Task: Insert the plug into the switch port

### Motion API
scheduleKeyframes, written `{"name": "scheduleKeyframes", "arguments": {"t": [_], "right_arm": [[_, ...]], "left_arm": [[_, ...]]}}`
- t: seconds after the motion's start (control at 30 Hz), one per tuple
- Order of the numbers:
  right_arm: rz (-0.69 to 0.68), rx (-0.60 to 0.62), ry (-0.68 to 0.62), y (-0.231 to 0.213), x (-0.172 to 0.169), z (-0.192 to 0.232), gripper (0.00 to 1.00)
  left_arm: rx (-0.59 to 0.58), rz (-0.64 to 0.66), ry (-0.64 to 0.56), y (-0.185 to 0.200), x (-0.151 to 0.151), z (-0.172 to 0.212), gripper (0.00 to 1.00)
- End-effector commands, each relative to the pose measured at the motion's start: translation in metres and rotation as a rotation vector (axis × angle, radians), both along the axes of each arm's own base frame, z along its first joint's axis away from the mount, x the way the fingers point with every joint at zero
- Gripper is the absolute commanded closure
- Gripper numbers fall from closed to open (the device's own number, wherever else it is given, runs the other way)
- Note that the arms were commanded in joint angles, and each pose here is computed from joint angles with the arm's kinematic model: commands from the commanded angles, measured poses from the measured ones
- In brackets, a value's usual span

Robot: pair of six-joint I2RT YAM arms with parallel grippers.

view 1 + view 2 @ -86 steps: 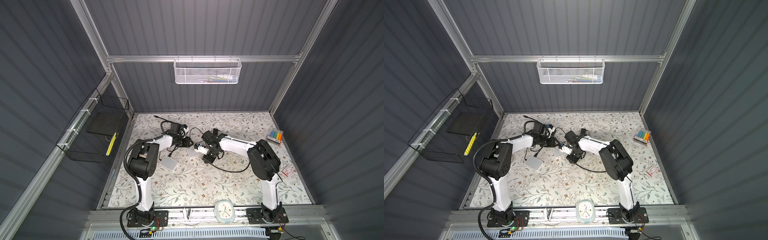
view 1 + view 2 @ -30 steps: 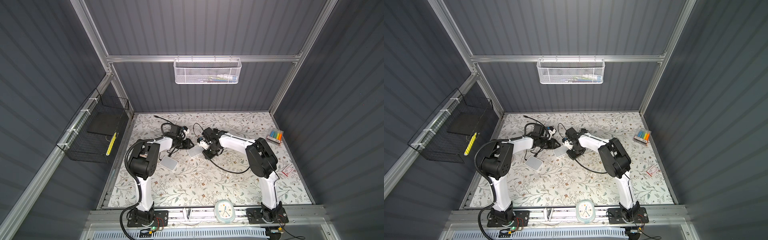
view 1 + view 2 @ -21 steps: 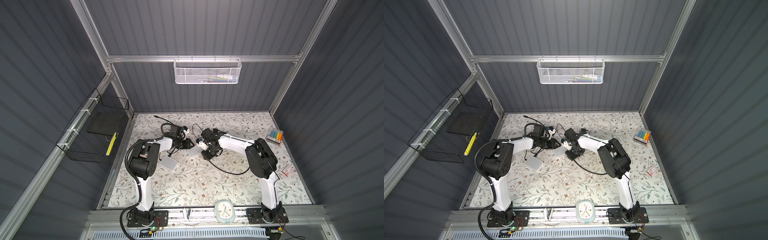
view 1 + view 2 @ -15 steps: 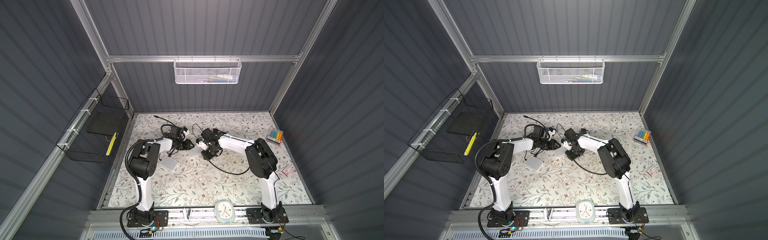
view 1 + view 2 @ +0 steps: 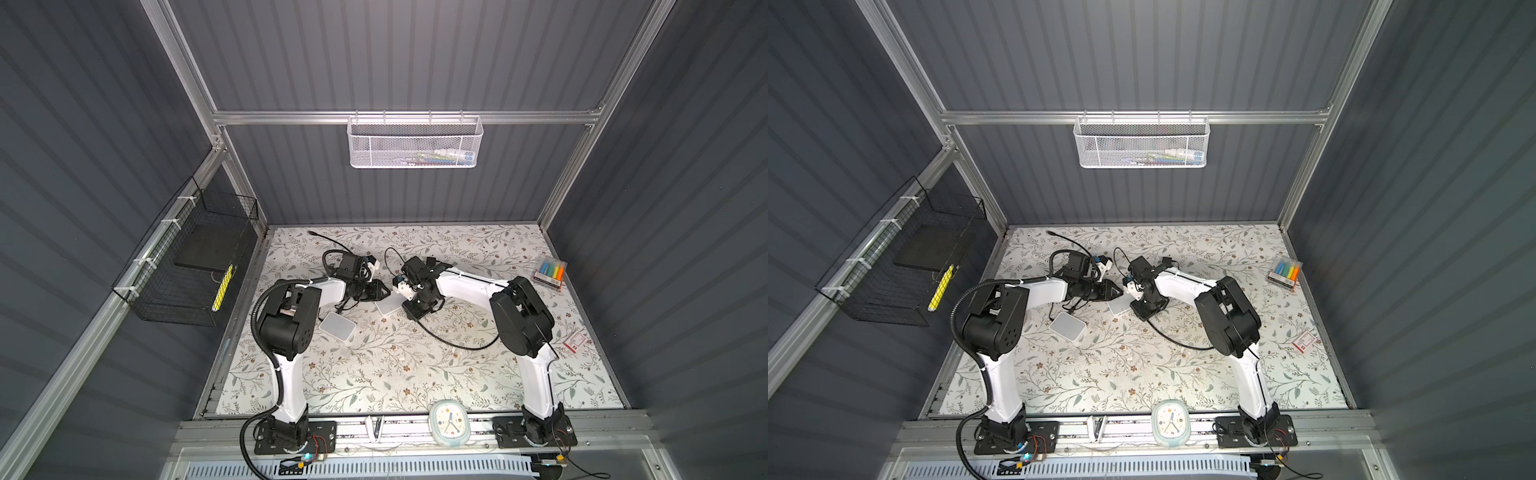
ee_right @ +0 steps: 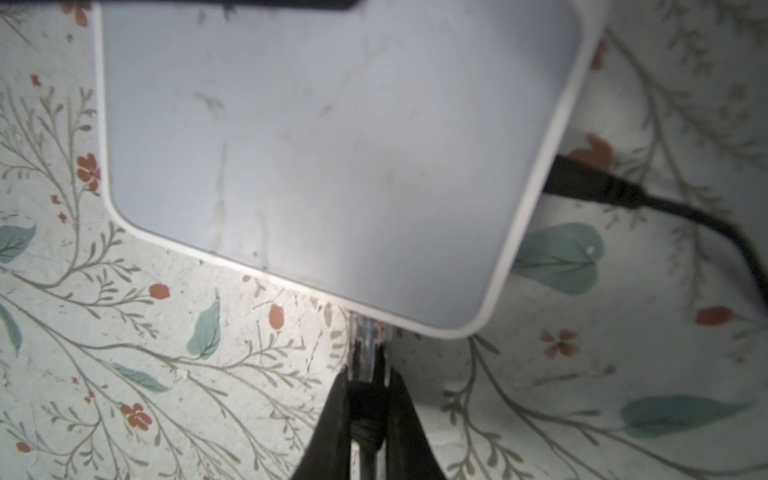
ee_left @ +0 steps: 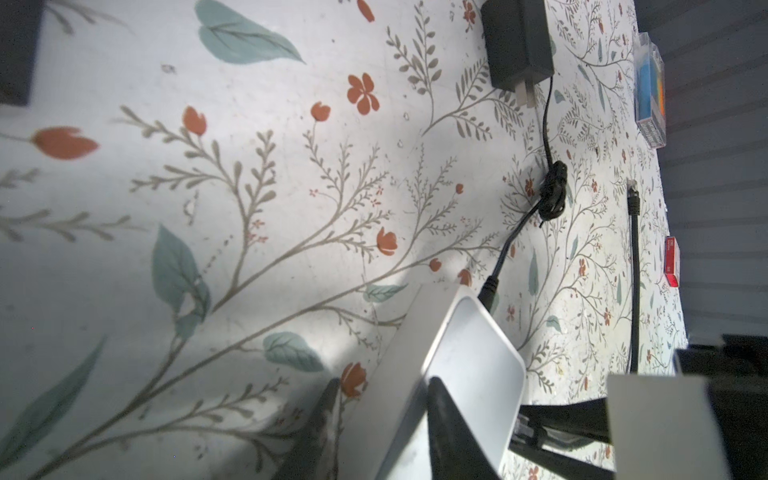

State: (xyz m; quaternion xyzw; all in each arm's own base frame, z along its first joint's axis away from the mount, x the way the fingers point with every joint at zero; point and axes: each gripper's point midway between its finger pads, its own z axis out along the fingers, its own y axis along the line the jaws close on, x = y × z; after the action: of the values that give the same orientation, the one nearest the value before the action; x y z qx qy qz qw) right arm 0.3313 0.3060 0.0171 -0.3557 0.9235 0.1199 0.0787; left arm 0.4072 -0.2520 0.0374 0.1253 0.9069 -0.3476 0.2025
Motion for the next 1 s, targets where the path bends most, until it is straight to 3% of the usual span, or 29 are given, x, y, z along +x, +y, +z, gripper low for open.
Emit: {"name": "scheduleKeyframes", "arguments": {"t": [0.0, 0.53, 0.97], "right_arm": [[-0.014, -0.064, 0.049, -0.007, -0.007, -0.023, 1.0], [-0.052, -0.129, 0.012, -0.034, 0.009, -0.02, 1.0], [-0.032, -0.108, 0.025, -0.024, 0.01, -0.022, 1.0]], "left_arm": [[-0.002, -0.008, 0.034, -0.003, -0.013, 0.0, 0.66], [0.019, -0.007, 0.028, 0.0, -0.015, -0.001, 0.67], [-0.001, -0.004, 0.013, -0.006, -0.005, 0.007, 0.66]]}}
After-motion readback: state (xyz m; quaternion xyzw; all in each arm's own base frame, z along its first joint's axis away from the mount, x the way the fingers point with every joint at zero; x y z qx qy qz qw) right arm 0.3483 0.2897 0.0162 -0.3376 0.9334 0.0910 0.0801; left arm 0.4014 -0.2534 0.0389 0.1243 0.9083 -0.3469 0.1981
